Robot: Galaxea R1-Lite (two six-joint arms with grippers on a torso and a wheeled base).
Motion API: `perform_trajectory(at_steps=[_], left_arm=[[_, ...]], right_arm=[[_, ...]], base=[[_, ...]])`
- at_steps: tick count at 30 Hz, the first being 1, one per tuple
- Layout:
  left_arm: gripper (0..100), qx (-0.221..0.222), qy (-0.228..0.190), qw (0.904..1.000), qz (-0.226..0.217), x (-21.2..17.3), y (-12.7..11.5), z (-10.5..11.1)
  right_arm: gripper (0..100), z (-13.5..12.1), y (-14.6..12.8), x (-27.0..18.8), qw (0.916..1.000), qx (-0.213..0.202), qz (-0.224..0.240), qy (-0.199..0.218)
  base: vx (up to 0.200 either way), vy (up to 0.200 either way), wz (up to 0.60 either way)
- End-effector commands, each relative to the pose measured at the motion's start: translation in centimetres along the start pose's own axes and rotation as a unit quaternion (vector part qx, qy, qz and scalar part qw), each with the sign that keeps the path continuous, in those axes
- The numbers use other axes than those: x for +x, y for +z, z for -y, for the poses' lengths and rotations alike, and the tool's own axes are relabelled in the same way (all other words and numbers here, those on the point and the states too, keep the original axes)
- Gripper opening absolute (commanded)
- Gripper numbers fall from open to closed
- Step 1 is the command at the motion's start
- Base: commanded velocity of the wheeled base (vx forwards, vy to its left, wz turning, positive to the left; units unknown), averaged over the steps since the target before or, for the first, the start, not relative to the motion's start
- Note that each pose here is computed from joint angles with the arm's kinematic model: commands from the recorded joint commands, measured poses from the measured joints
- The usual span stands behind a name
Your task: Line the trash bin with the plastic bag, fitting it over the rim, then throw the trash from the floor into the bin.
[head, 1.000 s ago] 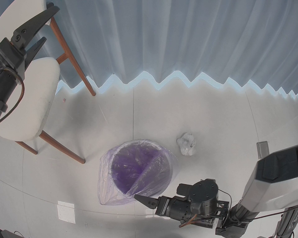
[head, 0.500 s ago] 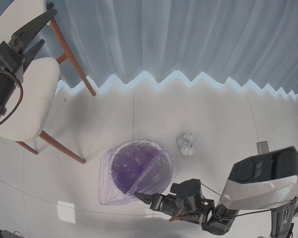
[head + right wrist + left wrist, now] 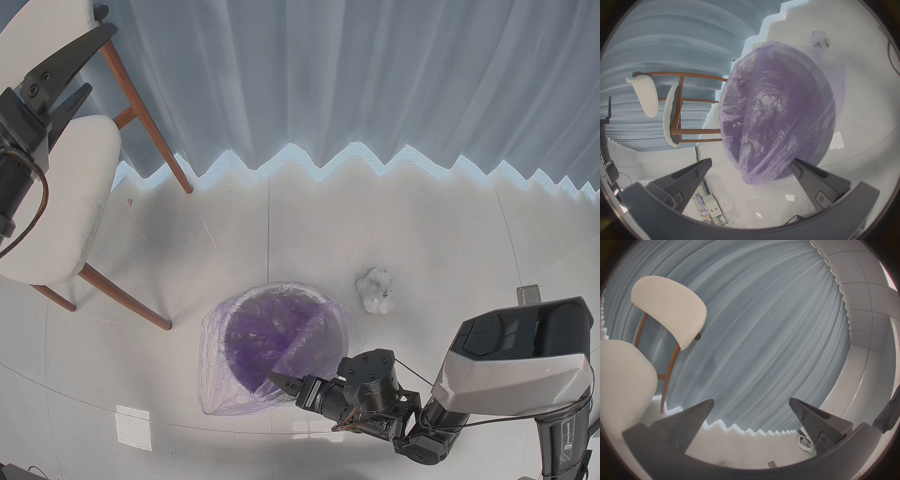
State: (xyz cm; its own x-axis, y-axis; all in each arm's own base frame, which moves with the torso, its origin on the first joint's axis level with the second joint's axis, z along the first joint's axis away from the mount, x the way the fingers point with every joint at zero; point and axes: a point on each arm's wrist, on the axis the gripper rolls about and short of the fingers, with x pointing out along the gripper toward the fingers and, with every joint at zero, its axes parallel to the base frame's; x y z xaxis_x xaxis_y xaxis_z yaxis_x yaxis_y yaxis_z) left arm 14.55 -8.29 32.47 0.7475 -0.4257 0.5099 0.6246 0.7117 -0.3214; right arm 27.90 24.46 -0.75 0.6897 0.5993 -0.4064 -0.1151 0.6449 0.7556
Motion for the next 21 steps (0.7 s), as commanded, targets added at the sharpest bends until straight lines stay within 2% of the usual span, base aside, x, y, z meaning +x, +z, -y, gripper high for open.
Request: perform_trajectory(at_steps=[1,3,4,15,21], left_arm=[[100,0.001,-0.001,1.0,-0.001,0.0,-0.1,0.0],[100,0.003,-0.001,1.0,0.0,0.0,0.0,0.0],[100,0.003,-0.001,1.0,0.0,0.0,0.0,0.0],[100,0.004,-0.001,1.0,-0.001,0.0,-0.1,0.0],[100,0.004,-0.001,1.0,-0.003,0.0,-0.1,0.0]], right_arm=[[100,0.0,0.0,0.8,1.0,0.0,0.01,0.0],[100,-0.1,0.1,1.1,0.9999,0.0,0.017,0.0],[0,-0.1,0.2,1.1,0.9998,-0.001,0.019,0.001],[0,-0.1,0.5,0.0,0.9995,-0.012,0.028,-0.011],[0,0.1,0.5,-3.1,0.9993,-0.015,0.017,-0.03]], base=[[0.0,0.0,0.0],[0.0,0.0,0.0],[0.0,0.0,0.0],[0.0,0.0,0.0],[0.0,0.0,0.0]])
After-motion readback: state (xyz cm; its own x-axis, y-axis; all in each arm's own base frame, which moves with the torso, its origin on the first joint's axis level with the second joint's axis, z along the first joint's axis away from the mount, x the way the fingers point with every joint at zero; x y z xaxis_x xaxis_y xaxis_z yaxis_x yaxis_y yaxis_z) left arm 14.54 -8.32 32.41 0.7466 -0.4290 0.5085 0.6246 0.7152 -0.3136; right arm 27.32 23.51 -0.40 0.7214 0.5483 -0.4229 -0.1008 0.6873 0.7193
